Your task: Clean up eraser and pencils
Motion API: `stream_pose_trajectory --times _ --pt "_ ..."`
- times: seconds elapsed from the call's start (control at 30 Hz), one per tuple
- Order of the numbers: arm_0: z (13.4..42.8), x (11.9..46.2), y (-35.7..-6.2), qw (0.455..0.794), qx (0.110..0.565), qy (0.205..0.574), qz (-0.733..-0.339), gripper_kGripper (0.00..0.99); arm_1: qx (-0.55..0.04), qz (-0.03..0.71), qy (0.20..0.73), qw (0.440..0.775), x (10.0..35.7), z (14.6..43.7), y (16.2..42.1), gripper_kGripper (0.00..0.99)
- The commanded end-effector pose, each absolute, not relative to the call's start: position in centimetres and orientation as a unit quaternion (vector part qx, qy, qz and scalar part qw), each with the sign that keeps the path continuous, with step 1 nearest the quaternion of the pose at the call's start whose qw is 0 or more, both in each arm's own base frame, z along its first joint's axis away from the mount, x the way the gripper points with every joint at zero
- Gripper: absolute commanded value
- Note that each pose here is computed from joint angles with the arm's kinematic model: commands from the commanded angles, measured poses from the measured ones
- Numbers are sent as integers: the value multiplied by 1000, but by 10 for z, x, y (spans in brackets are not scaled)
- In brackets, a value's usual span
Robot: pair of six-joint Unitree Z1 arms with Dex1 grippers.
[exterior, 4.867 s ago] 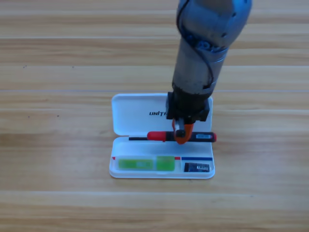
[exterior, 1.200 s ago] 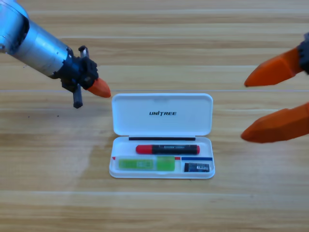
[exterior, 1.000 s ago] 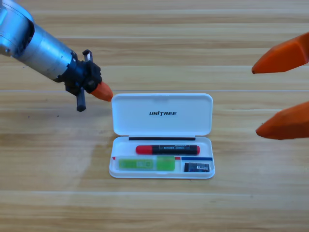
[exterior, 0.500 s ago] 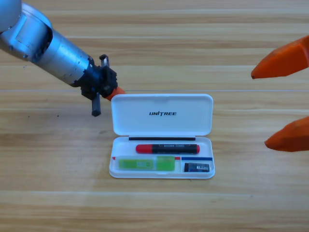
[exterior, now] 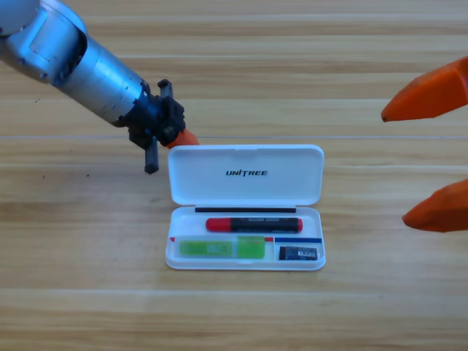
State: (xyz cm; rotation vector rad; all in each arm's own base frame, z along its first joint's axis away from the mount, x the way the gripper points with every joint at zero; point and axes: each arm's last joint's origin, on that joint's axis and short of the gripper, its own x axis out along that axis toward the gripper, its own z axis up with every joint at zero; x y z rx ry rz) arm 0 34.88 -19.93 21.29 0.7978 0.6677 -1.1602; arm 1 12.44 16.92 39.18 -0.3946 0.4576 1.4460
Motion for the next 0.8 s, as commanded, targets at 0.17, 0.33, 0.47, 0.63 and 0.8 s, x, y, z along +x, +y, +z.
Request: stream_pose_trajectory --times 0.17,0.33,0.47,0.63,0.8 --pt "238 322 -217 697 356 296 -548 0 -180 662 196 700 112 396 163 990" --pt "247 311 -224 693 356 295 -553 0 -179 663 196 700 112 396 162 990" --pt "249 303 -231 686 361 295 -558 0 -178 665 196 698 112 396 163 990" --pt "243 295 -239 676 363 302 -565 0 -177 666 196 698 112 396 163 990" --pt "238 291 -244 670 368 306 -567 0 -177 666 198 697 111 395 162 989"
